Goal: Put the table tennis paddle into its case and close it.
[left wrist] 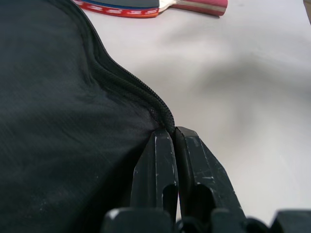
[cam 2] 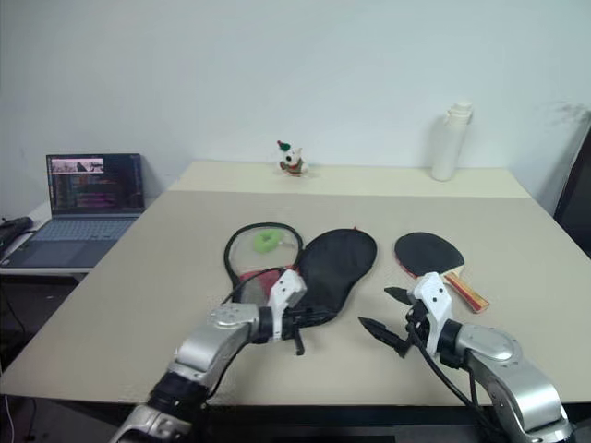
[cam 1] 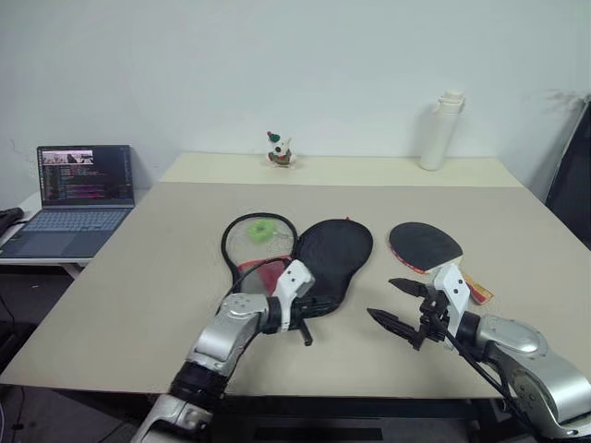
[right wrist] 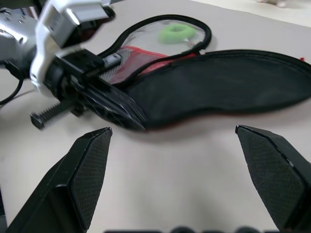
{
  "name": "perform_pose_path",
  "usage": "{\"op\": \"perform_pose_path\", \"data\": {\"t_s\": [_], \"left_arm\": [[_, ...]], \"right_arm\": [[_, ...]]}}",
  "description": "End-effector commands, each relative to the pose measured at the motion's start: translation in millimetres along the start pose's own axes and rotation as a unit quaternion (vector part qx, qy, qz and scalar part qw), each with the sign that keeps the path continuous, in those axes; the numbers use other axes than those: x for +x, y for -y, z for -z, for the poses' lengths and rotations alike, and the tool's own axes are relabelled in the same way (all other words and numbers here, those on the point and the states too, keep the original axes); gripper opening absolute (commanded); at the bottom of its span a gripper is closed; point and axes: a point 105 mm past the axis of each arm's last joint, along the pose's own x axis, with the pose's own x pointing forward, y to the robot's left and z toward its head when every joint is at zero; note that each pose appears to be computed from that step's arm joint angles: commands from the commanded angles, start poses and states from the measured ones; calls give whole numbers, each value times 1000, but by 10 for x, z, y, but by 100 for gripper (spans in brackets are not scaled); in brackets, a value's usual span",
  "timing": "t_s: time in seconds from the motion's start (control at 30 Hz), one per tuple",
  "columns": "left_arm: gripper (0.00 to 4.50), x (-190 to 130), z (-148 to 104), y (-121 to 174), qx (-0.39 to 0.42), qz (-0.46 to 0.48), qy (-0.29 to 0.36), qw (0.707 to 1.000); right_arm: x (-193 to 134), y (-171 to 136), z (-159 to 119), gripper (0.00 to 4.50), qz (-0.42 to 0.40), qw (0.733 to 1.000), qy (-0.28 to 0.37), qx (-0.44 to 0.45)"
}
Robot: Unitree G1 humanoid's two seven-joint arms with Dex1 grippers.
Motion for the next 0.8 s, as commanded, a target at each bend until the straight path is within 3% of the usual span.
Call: {"op": "perform_pose_path", "data": {"t_s": [0.03,0.07,0.17,0.43,0.57,0.8], "left_arm": [[2,113,-108,46,24,19,5,1000],[2,115,-91,52,26,21,1,999],[79,104,-65,57,26,19,-2,999],[363,-201,-137,191,26,52,21,998],[363,-614,-226,217,11,68,52,996],[363,-1212,-262,-125,18,-24,50,998]], "right_arm": [[-60,-13,-135,450,8,1000,21,-21],[-66,-14,-133,450,10,1000,20,-21],[-87,0,-126,450,15,1000,19,-19],[-25,130,-197,450,32,999,29,5],[122,196,-246,450,40,998,38,31],[457,370,-117,450,95,990,5,102]]}}
